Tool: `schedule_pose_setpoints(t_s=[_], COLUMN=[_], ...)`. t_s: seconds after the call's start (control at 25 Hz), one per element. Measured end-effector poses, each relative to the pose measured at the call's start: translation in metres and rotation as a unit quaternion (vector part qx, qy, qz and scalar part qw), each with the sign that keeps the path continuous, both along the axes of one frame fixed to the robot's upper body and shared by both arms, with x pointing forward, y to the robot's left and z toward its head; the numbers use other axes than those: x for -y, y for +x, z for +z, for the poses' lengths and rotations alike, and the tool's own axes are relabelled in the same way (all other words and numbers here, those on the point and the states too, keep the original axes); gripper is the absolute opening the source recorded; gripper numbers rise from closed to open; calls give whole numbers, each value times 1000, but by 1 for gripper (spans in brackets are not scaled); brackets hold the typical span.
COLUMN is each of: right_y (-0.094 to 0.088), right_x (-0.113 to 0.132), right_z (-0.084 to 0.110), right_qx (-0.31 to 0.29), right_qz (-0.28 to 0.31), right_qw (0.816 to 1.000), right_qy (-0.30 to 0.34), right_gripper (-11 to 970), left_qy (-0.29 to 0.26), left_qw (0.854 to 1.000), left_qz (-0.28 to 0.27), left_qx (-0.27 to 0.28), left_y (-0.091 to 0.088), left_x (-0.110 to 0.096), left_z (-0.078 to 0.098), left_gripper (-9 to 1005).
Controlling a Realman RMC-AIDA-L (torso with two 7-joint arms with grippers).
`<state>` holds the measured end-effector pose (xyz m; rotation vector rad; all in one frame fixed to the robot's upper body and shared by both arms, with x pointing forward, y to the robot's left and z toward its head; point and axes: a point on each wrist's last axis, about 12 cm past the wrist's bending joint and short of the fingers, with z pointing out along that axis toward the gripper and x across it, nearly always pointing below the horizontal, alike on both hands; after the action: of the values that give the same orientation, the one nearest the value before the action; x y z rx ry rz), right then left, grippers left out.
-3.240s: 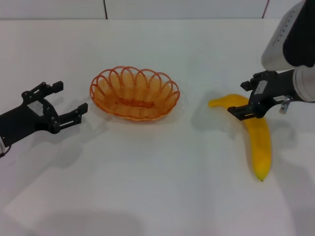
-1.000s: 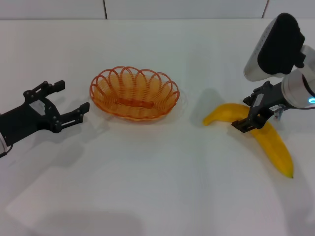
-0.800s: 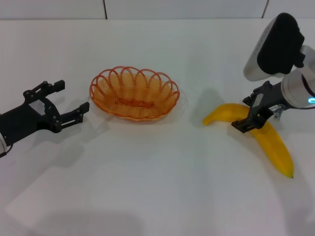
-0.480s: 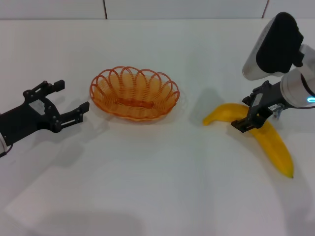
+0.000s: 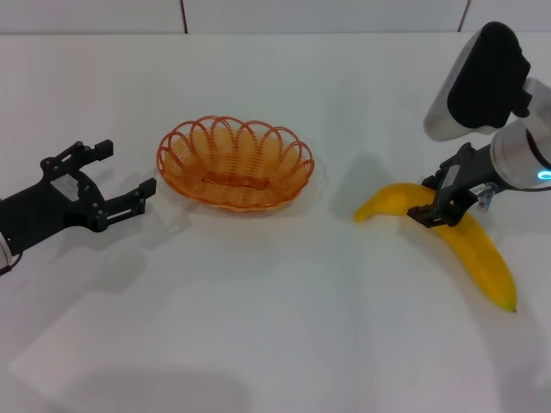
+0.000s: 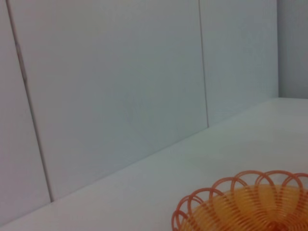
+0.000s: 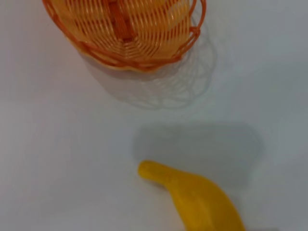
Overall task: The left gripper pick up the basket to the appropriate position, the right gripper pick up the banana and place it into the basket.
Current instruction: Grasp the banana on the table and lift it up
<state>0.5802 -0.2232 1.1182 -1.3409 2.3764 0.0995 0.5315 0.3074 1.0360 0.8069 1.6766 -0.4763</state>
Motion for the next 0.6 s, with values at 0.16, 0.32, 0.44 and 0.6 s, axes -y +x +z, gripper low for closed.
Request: schedule_pose_setpoints(t_s=[0.16, 0.32, 0.44, 0.6], right_y=[0, 0, -4, -11], right_x=[-1, -5, -15, -40], right_z=[3, 16, 36, 54], right_qx=[1, 29, 70, 129], right_qz=[2, 11, 33, 92], right_qw=[1000, 999, 996, 981], right_qy=[0, 13, 46, 109], right_gripper=[532, 487, 489, 491], left_qy=[0, 0, -1, -3], left_qw=[1000, 1000, 1000, 1000], left_qz=[0, 1, 3, 6], left_qx=[0, 0, -1, -1], left_y=[0, 0, -1, -2], left_x=[0, 0, -1, -2], left_z=[0, 0, -1, -1], left_gripper=[891, 891, 891, 891])
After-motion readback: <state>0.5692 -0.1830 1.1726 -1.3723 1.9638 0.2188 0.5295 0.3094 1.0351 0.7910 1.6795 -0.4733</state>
